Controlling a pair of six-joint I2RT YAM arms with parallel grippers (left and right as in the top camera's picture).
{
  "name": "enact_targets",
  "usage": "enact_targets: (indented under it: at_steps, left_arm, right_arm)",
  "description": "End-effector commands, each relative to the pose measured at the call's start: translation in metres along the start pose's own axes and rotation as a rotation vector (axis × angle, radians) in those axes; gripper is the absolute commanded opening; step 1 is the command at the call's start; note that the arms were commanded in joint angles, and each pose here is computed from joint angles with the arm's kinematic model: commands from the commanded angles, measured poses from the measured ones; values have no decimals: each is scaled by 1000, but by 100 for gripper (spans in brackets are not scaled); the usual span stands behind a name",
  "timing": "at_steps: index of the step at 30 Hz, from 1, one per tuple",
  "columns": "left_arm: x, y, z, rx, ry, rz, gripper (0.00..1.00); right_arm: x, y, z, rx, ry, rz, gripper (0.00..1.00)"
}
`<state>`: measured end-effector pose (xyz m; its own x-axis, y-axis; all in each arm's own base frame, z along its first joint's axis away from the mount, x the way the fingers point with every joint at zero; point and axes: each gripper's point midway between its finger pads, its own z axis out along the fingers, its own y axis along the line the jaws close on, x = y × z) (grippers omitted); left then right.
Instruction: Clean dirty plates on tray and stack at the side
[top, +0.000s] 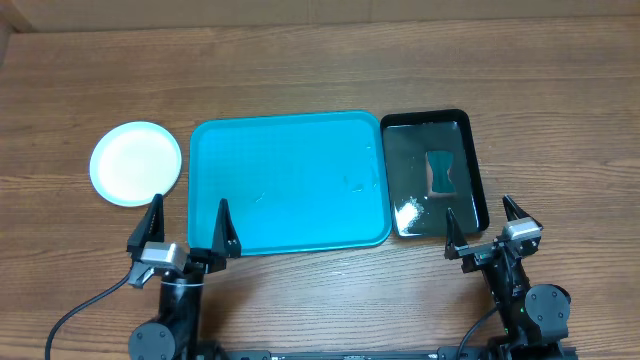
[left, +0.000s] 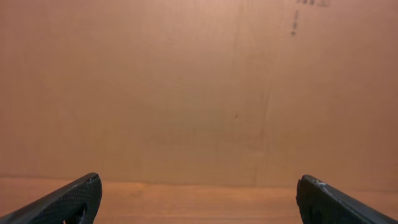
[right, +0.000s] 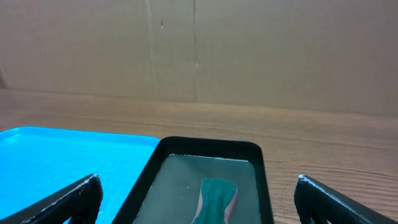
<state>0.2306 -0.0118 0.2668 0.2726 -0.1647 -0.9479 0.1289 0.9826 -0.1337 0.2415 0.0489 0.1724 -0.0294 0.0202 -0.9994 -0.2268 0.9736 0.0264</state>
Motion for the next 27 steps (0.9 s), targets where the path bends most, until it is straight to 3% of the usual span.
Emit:
enact_targets:
  at_steps: [1,6,12,17,27]
  left_arm:
    - [16,13,-1,-68,7,-6,100]
    - [47,30,-4,-150,95,-29,100]
    - [100,46,-19,-238,318,-16,100]
    - [104,45,-20,-211,346,100,100]
    - [104,43,-20,-197,348,101,100]
  right_arm:
    - [2,-2,0,11,-5,-4,100]
    - [2,-2,0,11,-5,-4,100]
    - [2,-2,0,11,-5,-5,100]
    - [2,-2,0,11,-5,-4,100]
    - [2,-2,0,11,-5,-4,100]
